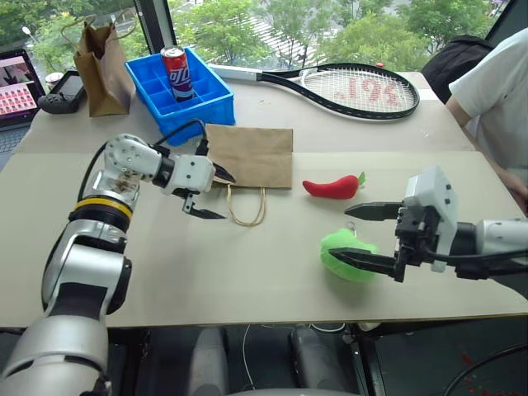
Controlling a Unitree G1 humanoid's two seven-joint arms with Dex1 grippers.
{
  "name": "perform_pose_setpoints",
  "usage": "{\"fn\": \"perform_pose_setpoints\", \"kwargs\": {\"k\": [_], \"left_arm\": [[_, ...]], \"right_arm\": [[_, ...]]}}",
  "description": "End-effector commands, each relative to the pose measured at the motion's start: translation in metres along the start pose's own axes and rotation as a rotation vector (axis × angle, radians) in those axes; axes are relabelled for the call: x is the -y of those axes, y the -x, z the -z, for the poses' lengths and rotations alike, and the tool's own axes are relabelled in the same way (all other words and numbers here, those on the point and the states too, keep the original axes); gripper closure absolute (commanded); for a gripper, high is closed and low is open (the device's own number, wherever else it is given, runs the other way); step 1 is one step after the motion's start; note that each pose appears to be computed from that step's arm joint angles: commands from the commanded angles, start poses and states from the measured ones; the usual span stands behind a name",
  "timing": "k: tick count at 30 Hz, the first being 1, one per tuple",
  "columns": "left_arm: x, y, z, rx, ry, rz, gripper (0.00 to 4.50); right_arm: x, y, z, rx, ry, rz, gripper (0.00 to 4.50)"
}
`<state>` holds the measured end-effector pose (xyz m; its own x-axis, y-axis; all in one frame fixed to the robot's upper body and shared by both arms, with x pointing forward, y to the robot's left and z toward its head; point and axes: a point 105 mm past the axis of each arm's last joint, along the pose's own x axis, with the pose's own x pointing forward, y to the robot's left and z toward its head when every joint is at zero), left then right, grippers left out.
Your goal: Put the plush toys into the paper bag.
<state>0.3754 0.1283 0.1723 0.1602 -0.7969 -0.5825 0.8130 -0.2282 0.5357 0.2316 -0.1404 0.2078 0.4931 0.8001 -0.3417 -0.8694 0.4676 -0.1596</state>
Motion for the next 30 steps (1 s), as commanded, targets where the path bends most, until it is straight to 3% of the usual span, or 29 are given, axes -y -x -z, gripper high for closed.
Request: {"fn": "perform_pose_setpoints", "kwargs": {"k": [1,4,7,17,22,30], "left_arm": [[-0.012,0.001,-0.006,-0.036,-0.090,-0.022,0.00],[-0.019,-0.007,-0.010,-0.044,-0.116,-0.036,0.00],[-0.021,-0.012,-0.009,-0.086,-0.167,-0.031,0.76],[-0.035,-0.006,-0.024,-0.013,-0.140,-0.087,4.47],[-0.037,0.002,-0.033,0.053,-0.066,-0.055,4.47],[-0.044,0.024,-0.085,0.347,0.233,-0.056,4.47]], "right_arm": [[0.003,0.007,-0.006,0.014,0.039,0.067,0.01],[0.007,0.011,-0.006,0.009,0.049,0.100,0.01],[0.009,0.012,-0.005,0.005,0.054,0.121,0.00],[0.020,0.018,0.012,-0.062,0.063,0.212,0.00],[0.030,0.023,0.018,-0.090,0.083,0.265,0.00],[0.026,0.028,0.018,-0.078,0.043,0.243,0.00]]}}
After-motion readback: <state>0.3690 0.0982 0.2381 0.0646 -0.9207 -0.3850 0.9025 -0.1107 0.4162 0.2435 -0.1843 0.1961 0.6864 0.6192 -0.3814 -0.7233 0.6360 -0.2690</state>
